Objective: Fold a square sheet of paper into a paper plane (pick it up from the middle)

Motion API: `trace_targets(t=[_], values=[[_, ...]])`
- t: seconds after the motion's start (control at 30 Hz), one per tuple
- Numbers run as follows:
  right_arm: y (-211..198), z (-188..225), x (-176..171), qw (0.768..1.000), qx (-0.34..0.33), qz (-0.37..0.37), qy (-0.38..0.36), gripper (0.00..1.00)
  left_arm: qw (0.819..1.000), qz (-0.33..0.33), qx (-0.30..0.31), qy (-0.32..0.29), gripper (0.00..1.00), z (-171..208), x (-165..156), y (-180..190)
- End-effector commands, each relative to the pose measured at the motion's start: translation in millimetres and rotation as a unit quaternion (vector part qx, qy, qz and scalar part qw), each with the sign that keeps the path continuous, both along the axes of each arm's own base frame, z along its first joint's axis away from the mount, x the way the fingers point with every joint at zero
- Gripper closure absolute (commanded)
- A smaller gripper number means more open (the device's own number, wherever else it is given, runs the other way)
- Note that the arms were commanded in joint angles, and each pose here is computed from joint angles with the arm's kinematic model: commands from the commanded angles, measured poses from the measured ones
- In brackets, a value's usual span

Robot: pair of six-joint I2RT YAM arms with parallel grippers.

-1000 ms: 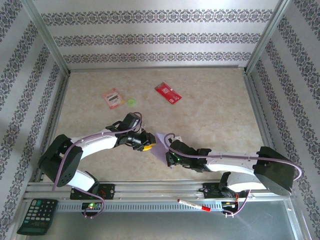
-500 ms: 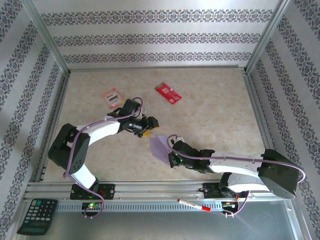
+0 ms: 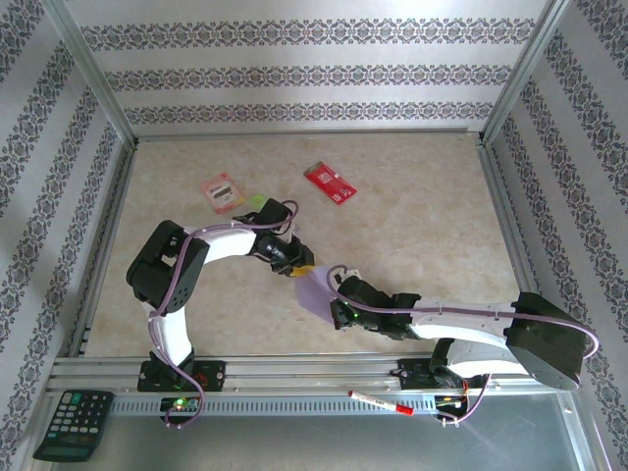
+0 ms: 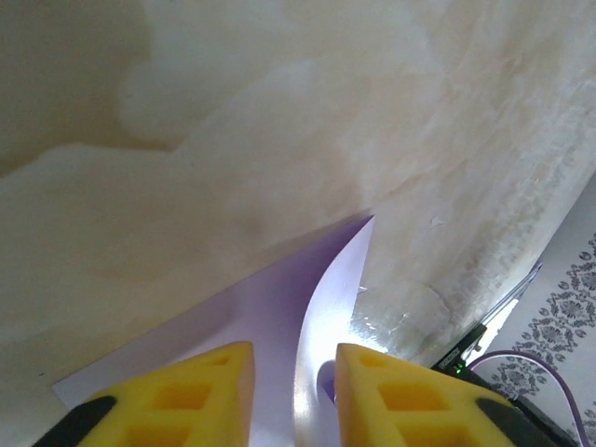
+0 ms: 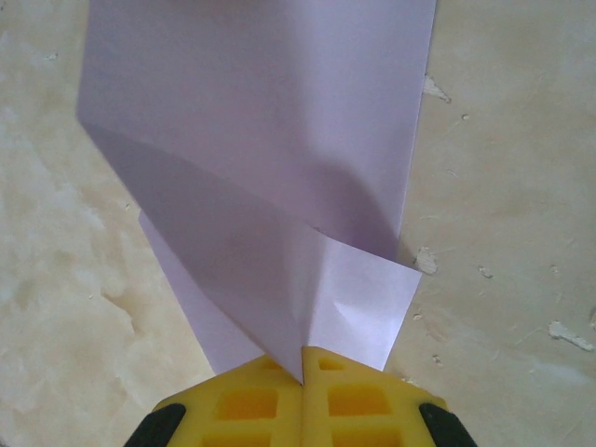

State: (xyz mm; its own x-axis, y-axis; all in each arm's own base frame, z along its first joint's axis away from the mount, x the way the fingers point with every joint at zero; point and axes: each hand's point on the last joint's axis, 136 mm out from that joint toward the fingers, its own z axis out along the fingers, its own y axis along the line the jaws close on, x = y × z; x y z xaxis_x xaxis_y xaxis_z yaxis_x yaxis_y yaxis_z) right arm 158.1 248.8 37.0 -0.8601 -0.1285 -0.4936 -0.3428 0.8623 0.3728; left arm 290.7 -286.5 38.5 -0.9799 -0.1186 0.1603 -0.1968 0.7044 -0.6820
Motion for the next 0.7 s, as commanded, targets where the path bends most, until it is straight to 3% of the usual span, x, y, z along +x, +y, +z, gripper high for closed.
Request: trace_targets(t=[0.0,0.3,0.67], values=[[-6.5,-8.1,-1.3,1.0,-0.019,0.004,0.003,1.0,1.0,-0.021,0.001,0.014,0.76,-1.4,-5.2,-4.0],[-9.5,-5.4,-2.5,1.0,-0.026,0.013,-0.003,1.0,0.998,-0.043,0.025,0.029,0.91,-4.2,-6.4,2.1],[-11.8,-2.8,-7.1,0.999,-0.021,0.026,-0.004,1.0,0.997,-0.056,0.04,0.037,0.98,-3.8,-0.7,6.4]])
